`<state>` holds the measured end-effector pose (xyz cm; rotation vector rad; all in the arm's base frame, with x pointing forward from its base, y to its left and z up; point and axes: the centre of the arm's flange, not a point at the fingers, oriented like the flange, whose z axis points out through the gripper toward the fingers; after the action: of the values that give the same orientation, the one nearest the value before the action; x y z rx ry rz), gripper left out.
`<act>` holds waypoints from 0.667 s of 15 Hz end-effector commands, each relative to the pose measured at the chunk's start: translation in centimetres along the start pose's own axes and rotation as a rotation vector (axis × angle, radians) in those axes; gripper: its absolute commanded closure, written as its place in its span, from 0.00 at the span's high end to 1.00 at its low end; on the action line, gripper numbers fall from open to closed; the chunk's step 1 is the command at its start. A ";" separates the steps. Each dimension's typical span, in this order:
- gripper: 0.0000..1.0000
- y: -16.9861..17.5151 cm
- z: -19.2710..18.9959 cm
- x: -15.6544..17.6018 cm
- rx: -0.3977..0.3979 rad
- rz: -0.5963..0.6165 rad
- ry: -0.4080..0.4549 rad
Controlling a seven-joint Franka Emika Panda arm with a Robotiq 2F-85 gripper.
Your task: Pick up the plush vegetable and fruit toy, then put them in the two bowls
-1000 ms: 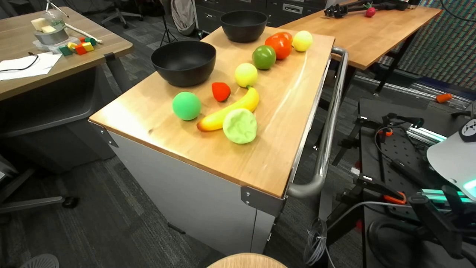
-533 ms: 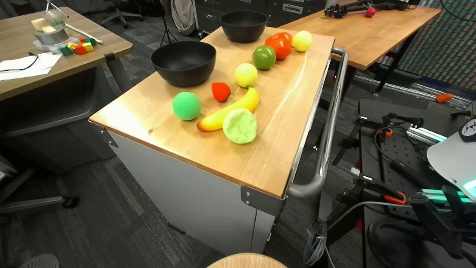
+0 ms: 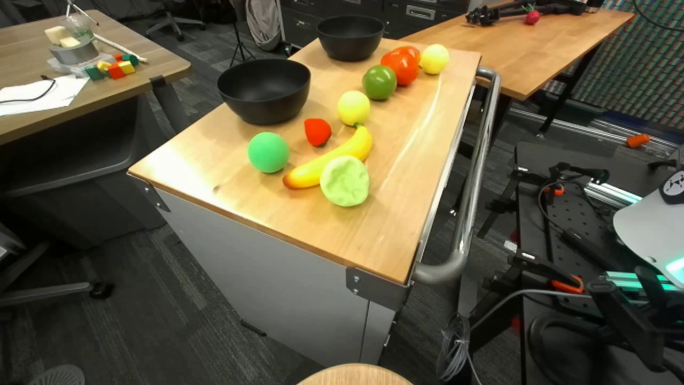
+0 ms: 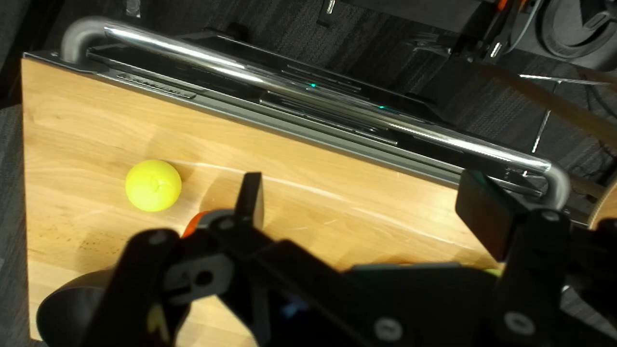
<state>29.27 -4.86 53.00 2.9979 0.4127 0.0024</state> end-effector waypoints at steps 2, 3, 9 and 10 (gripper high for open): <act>1.00 0.0 0.0 0.0 0.000 0.000 0.000; 1.00 0.0 0.0 0.0 0.000 0.000 0.000; 1.00 0.0 0.0 0.0 0.000 0.000 0.000; 1.00 -0.2 -0.4 0.6 -0.074 0.071 0.081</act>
<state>29.26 -4.85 52.92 2.9983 0.4129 -0.0011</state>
